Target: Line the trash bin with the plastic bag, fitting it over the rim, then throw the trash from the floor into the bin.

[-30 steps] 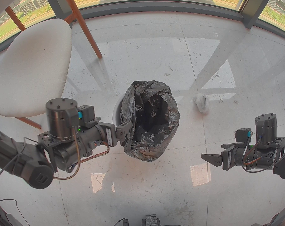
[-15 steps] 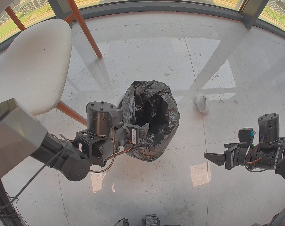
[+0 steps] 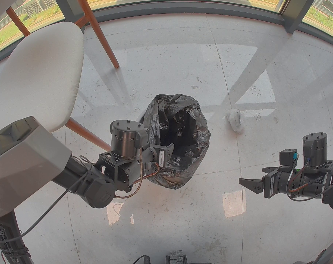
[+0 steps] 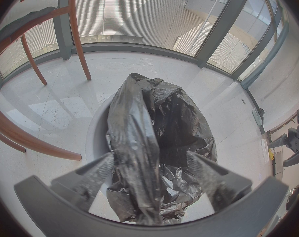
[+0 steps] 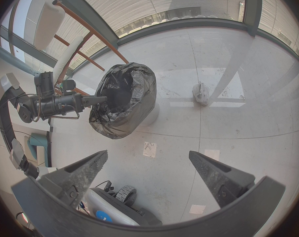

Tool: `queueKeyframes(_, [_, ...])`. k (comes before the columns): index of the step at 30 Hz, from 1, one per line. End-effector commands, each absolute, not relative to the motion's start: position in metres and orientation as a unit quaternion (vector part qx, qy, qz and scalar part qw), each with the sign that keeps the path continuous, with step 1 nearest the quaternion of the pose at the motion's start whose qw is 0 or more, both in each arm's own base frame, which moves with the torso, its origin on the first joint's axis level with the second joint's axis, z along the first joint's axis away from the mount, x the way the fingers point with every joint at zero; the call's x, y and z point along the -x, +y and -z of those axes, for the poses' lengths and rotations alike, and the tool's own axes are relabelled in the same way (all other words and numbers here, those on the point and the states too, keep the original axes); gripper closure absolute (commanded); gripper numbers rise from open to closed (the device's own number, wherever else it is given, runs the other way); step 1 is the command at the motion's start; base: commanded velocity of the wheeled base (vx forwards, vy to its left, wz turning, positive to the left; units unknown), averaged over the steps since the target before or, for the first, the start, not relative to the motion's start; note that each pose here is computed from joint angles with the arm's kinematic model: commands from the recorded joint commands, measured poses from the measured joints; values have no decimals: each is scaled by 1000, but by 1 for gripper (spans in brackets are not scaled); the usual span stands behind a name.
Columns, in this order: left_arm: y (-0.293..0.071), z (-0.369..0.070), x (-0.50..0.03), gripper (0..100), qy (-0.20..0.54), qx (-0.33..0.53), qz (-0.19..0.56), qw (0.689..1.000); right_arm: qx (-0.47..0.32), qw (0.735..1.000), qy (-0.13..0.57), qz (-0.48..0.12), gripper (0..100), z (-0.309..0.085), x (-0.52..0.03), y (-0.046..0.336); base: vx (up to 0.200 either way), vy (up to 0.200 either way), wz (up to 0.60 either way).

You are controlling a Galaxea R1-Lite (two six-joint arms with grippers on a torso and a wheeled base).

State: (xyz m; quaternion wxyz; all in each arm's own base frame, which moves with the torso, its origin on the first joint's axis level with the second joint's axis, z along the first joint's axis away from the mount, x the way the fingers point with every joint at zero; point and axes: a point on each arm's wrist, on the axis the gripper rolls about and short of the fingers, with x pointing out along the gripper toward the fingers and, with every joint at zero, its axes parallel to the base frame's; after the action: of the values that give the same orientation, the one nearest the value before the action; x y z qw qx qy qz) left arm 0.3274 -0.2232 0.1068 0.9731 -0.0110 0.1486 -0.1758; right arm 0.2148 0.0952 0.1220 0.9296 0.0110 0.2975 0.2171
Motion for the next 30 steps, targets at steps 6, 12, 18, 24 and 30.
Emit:
queueKeyframes(6, [-223,-103,-332,100,150,11,172,974,-13,931,293,-218,0,-124,-212,94,0,0,0])
queueKeyframes(12, [-219,-106,-334,100,147,12,166,975,-12,931,293,-218,0,-124,-206,92,0,0,0])
queueKeyframes(18, [-187,-129,-341,100,120,6,132,984,-12,931,291,-219,0,-125,-207,92,0,0,0])
queueKeyframes(24, [-143,-127,-351,100,126,-9,85,988,-12,931,290,-219,0,-125,-207,92,0,0,0])
queueKeyframes(30, [-137,-129,-342,100,130,-10,86,988,-12,931,290,-221,0,-125,-207,93,0,0,0])
